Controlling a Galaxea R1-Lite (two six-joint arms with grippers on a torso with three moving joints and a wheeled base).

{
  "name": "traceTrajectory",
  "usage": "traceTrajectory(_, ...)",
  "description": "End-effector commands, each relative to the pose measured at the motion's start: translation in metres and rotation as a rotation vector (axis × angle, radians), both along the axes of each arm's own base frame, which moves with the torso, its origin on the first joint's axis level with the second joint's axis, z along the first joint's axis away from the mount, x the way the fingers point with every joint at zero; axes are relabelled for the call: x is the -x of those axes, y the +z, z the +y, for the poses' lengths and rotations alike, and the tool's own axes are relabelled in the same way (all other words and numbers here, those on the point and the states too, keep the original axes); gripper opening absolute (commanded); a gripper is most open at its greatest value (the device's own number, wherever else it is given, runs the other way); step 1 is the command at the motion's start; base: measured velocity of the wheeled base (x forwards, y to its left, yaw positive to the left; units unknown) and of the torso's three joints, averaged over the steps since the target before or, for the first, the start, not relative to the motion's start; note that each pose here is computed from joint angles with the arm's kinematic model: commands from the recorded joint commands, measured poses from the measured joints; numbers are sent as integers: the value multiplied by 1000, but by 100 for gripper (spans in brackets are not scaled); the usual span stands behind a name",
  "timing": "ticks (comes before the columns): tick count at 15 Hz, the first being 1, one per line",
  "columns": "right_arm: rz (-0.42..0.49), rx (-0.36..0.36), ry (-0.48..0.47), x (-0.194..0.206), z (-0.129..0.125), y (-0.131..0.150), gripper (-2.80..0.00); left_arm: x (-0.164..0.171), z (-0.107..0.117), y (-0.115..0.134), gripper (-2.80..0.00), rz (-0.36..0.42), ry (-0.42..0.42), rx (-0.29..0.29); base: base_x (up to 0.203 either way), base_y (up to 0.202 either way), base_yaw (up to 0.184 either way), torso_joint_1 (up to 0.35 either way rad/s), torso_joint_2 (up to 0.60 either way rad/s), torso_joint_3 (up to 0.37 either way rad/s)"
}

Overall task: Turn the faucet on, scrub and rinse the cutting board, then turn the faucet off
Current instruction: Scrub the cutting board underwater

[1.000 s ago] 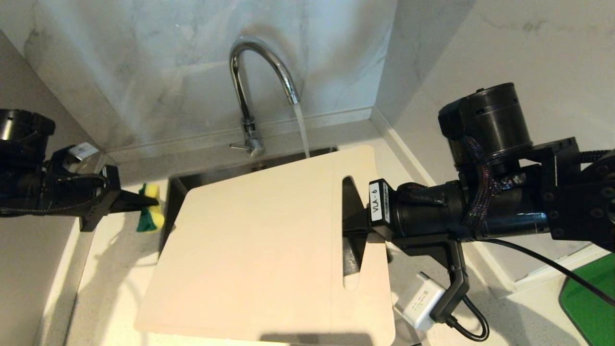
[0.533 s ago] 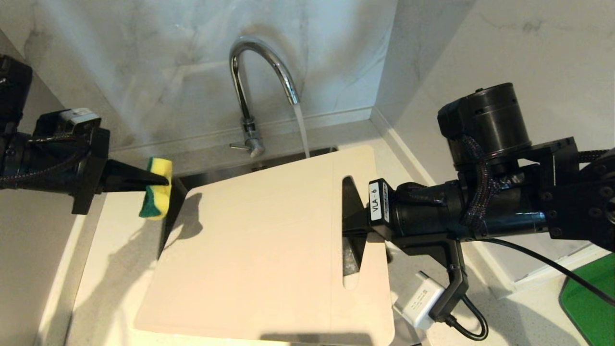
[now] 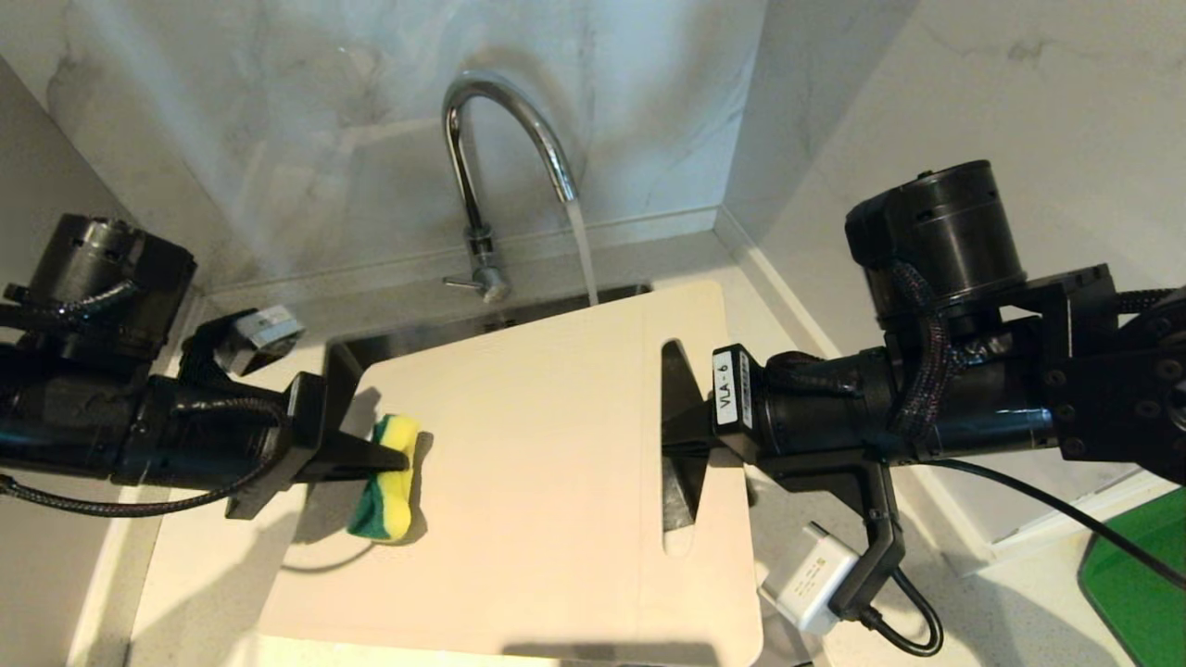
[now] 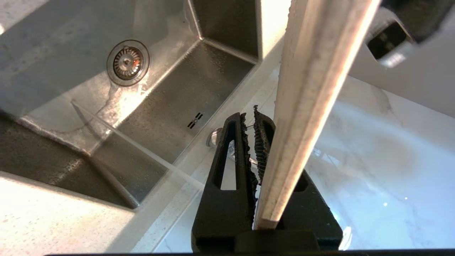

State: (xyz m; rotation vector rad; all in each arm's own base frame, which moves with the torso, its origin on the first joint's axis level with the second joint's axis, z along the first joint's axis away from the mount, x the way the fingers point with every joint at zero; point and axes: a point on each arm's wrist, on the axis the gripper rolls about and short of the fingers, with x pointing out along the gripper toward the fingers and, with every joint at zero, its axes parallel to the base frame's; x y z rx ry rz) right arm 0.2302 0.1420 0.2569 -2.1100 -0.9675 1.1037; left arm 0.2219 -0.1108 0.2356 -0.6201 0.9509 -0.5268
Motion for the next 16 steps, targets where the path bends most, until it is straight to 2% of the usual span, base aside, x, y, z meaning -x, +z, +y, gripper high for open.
traceTrajectory(1,-10,5,8,0,0,0,-280,-5,17,-19,-280,14,66,-18,0,0,0,0,0,0)
traceTrajectory(6,-8,6,8,0,-1,-1,-280,-8,57,-46,-280,35,159,-40,0,0,0,0,0,0)
traceTrajectory(8,-8,6,8,1,-1,-1,-280,-9,73,-56,-280,30,192,-65,0,0,0,0,0,0)
traceTrajectory(10,-8,6,8,1,-1,-1,-280,-10,91,-57,-280,16,215,-51,0,0,0,0,0,0)
traceTrajectory(12,-6,9,-1,-1,-1,-1,-280,-14,98,-41,-280,-43,221,-21,0,0,0,0,0,0)
traceTrajectory(16,12,31,-68,-16,3,-5,-280,-21,90,12,-280,-179,222,53,0,0,0,0,0,0)
